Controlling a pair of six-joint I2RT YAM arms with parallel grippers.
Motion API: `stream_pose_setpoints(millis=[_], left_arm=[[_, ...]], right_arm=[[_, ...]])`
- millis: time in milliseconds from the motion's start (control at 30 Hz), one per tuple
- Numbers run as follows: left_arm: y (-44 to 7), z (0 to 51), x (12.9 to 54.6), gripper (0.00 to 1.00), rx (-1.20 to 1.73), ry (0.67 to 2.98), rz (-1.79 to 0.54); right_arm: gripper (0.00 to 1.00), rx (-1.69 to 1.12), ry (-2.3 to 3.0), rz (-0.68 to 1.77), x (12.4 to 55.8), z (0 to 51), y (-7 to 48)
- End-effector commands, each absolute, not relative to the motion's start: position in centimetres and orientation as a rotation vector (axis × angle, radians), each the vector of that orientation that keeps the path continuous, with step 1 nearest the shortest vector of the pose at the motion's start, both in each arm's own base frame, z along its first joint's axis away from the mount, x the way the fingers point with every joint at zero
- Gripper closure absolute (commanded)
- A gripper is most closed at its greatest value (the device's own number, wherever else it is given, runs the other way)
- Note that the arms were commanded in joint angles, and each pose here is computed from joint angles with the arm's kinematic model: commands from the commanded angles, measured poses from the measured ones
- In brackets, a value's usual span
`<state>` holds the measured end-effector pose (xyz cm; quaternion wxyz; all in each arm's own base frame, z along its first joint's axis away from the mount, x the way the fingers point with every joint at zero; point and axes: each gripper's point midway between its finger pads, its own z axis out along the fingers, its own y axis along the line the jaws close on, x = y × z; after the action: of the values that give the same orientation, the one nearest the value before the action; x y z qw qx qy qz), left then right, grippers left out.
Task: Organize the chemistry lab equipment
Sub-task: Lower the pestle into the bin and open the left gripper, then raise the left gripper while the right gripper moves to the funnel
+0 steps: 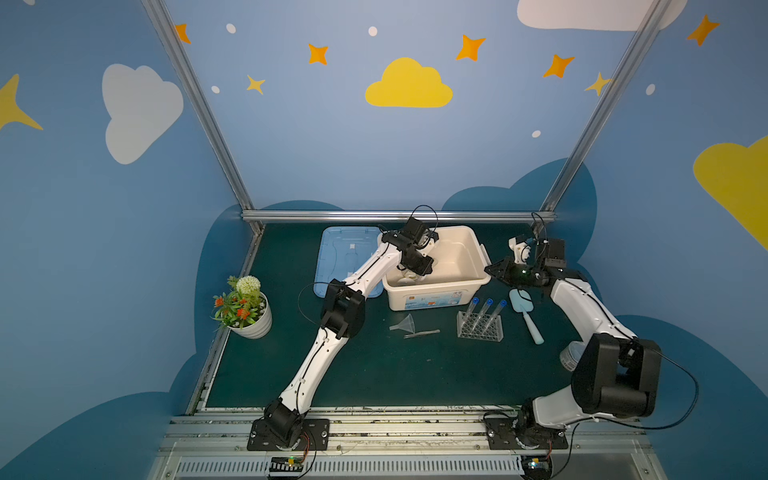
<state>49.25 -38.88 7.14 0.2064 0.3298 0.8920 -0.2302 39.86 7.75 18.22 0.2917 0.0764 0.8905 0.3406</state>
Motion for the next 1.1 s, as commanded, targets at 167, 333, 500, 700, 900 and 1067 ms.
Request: stream_pose_setpoints(millis=[167, 333, 500, 700, 900, 1067], left_arm=[[-38.7, 5.9, 49.3, 0.85, 0.913, 2.511, -0.634], [-39.0, 6.5, 49.4, 0.68, 0.889, 2.501, -0.661], [-39.8, 9.4, 49.9, 0.49, 0.848, 2.440, -0.714], [-40.7, 14.8, 50.6, 0.31, 0.804, 2.320, -0.779], [-40.5, 21.0, 50.7, 0.00, 0.740, 2.215, -0.799], [-39.3, 27.3, 50.3, 0.00, 0.687, 2.118, -0.770]], right_arm=[[0.83, 0.234, 2.374, 0.896, 39.5, 19.3, 7.4], [0.66, 0.212, 2.343, 0.851, 39.8, 21.3, 6.8], [0.47, 0.158, 2.269, 0.843, 39.6, 24.9, 7.0], [0.40, 0.084, 2.174, 0.843, 37.4, 29.1, 8.2], [0.37, 0.090, 2.160, 0.909, 33.8, 30.2, 10.8], [0.39, 0.015, 2.208, 0.954, 30.6, 29.3, 14.6]])
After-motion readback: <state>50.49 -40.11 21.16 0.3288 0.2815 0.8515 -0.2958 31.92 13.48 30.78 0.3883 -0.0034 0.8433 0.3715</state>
